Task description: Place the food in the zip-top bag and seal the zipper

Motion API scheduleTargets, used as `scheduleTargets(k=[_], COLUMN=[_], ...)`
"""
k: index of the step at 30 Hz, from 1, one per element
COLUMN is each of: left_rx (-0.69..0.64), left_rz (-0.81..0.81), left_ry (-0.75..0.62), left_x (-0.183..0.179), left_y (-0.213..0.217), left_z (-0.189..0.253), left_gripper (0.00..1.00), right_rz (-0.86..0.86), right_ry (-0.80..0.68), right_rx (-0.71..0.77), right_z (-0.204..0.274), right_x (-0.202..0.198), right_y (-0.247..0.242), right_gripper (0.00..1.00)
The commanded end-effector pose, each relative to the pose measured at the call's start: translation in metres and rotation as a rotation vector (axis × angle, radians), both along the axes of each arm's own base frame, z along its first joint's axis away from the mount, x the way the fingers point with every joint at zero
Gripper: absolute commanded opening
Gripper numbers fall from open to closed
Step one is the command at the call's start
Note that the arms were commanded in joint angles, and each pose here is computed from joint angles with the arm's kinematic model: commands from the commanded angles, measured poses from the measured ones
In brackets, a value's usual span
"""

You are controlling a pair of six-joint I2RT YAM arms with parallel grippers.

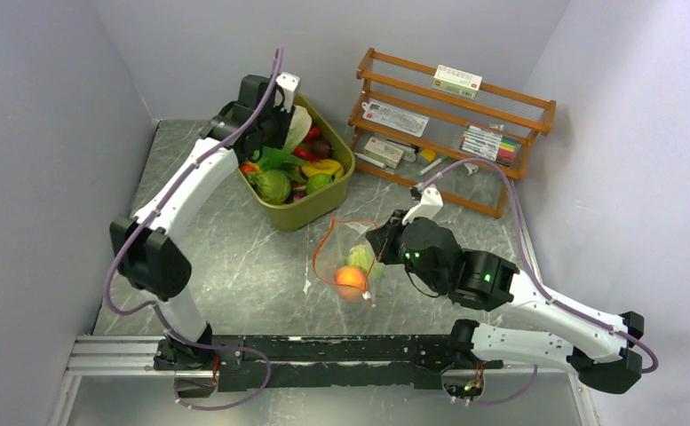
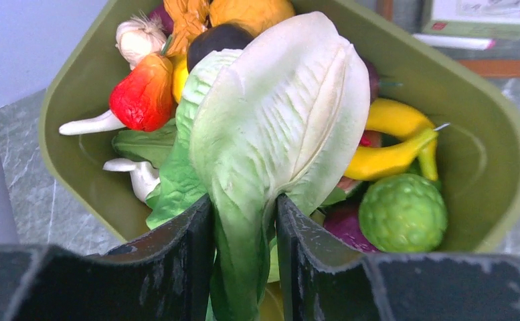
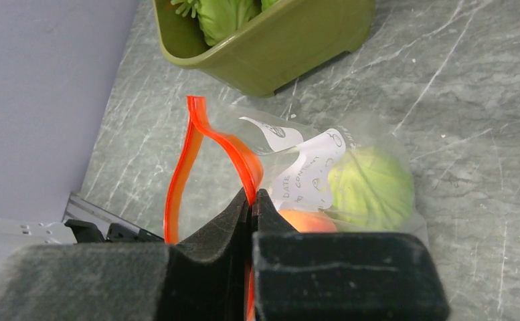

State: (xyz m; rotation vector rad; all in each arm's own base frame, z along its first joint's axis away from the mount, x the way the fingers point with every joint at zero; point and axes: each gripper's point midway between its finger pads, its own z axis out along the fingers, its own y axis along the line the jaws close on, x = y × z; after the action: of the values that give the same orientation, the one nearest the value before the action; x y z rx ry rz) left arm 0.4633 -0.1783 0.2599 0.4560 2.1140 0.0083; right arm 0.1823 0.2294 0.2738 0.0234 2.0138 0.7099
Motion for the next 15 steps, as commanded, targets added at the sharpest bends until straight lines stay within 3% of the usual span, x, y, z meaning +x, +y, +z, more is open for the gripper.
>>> scheduleTargets(k=[1,8,15], left_rx=[-0.134,-0.196,-0.386], left_rz=[-0.020,-0.041,-0.179], left_ry=[-0.106,-0.110,-0.054], left_x=[-0.017,-0.042,-0.096], left_y=[-0.003,-0.001,-0.022], left_z=[0.051,0.061,0.076], left_gripper=[0.35,0.36,0.37], right_rz=[-0.022,-0.036,-0.031], right_ry=[-0.012,-0.023,-0.006], right_rx=[0.056,0.058,0.054], right_z=[0.010,0.010,0.002], right_x=[0.004,0.007,0.009], right_y=[0.003,0.004,0.012], right_gripper=[0.00,0.00,0.00])
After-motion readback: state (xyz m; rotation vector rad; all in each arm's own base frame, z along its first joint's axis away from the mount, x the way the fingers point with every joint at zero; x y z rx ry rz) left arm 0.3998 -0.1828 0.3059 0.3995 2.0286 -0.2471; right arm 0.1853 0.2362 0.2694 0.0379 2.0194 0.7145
